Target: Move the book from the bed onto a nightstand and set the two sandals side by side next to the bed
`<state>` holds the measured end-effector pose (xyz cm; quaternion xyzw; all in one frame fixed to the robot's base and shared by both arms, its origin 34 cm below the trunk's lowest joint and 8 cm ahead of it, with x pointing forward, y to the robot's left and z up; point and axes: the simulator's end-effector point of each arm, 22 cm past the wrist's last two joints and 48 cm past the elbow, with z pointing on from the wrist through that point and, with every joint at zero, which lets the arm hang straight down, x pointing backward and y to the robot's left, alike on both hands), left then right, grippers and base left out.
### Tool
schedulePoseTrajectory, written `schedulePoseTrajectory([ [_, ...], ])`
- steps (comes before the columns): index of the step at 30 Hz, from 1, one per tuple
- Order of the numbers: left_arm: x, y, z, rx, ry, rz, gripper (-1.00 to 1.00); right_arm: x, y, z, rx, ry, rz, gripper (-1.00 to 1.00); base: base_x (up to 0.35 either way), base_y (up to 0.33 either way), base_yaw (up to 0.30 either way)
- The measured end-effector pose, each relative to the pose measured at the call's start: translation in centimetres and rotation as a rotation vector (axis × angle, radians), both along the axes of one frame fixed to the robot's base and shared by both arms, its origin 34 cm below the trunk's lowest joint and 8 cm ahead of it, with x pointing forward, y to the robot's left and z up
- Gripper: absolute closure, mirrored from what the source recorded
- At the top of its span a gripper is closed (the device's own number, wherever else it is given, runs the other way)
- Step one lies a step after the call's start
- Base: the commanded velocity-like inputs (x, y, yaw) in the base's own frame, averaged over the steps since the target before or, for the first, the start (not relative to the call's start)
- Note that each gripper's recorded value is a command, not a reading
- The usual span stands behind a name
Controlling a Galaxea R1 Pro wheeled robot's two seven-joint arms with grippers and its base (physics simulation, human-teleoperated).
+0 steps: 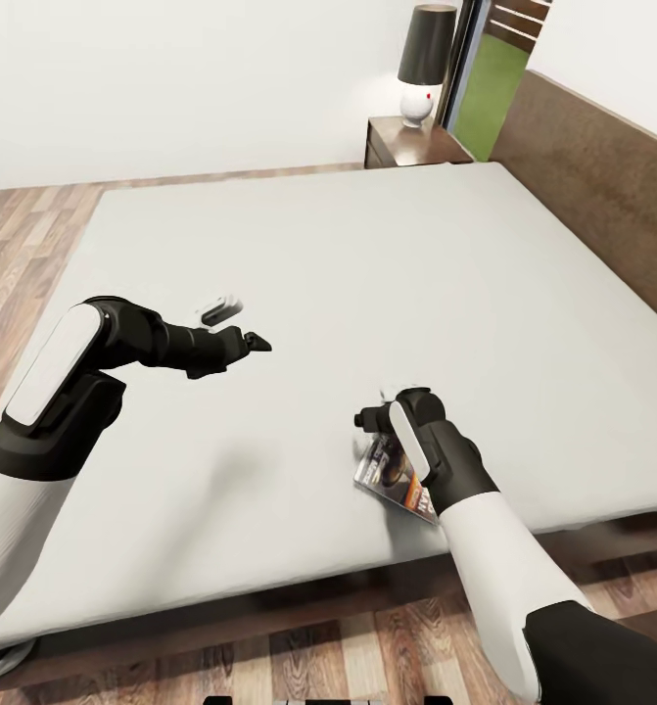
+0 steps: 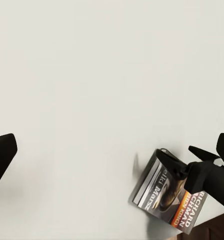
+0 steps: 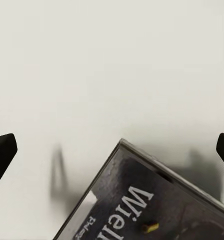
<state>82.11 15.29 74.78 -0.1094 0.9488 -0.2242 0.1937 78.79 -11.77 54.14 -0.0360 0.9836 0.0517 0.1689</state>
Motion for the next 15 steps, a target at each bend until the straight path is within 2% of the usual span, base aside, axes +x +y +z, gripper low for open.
schedulePoseTrajectory([
  [15,0.01,0.0,0.03,-0.001,-0.001,0.0,-1.0,0.03,-0.28,-0.15,-0.003,0.0,-0.005,-1.0,0.01,0.0,0.0],
])
